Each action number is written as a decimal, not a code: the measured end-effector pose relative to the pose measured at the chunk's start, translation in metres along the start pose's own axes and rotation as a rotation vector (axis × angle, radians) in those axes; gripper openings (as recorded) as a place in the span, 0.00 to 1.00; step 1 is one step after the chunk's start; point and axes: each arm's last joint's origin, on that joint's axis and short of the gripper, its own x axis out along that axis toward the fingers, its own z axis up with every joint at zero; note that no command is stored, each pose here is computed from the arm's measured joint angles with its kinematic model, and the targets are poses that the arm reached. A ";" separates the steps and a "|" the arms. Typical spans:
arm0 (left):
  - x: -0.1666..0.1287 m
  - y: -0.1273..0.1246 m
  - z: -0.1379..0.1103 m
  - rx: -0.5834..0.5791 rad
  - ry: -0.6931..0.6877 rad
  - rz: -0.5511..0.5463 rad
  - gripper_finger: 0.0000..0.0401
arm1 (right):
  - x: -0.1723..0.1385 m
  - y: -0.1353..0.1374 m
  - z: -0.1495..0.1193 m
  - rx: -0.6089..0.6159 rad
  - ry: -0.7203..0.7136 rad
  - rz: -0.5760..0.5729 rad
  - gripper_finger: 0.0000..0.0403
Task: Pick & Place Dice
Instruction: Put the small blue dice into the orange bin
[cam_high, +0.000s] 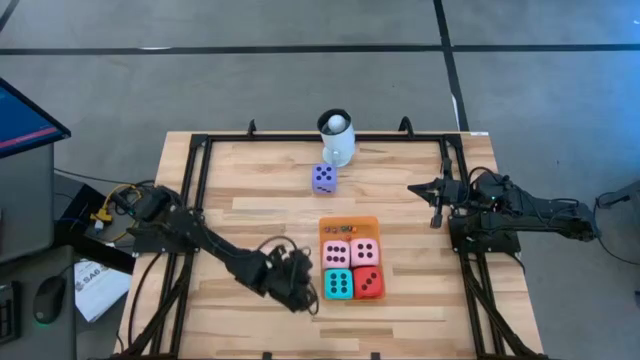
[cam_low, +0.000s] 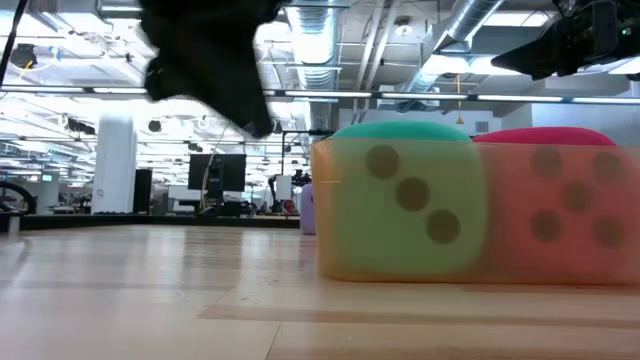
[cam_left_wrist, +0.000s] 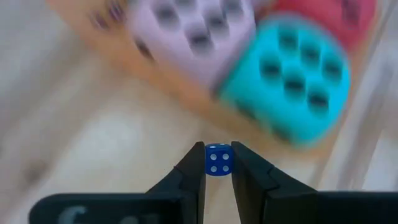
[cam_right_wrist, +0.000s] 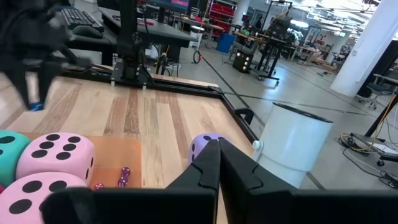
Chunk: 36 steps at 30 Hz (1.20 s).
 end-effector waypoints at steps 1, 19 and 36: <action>-0.003 0.003 0.007 -0.019 -0.032 0.008 0.11 | 0.000 0.000 0.000 0.000 0.000 0.000 0.00; 0.032 0.046 0.101 -0.226 -0.336 0.012 0.11 | 0.000 0.000 0.000 0.000 -0.003 -0.001 0.00; 0.082 0.049 0.091 -0.209 -0.264 0.023 0.12 | 0.000 0.000 0.001 0.001 -0.006 -0.001 0.00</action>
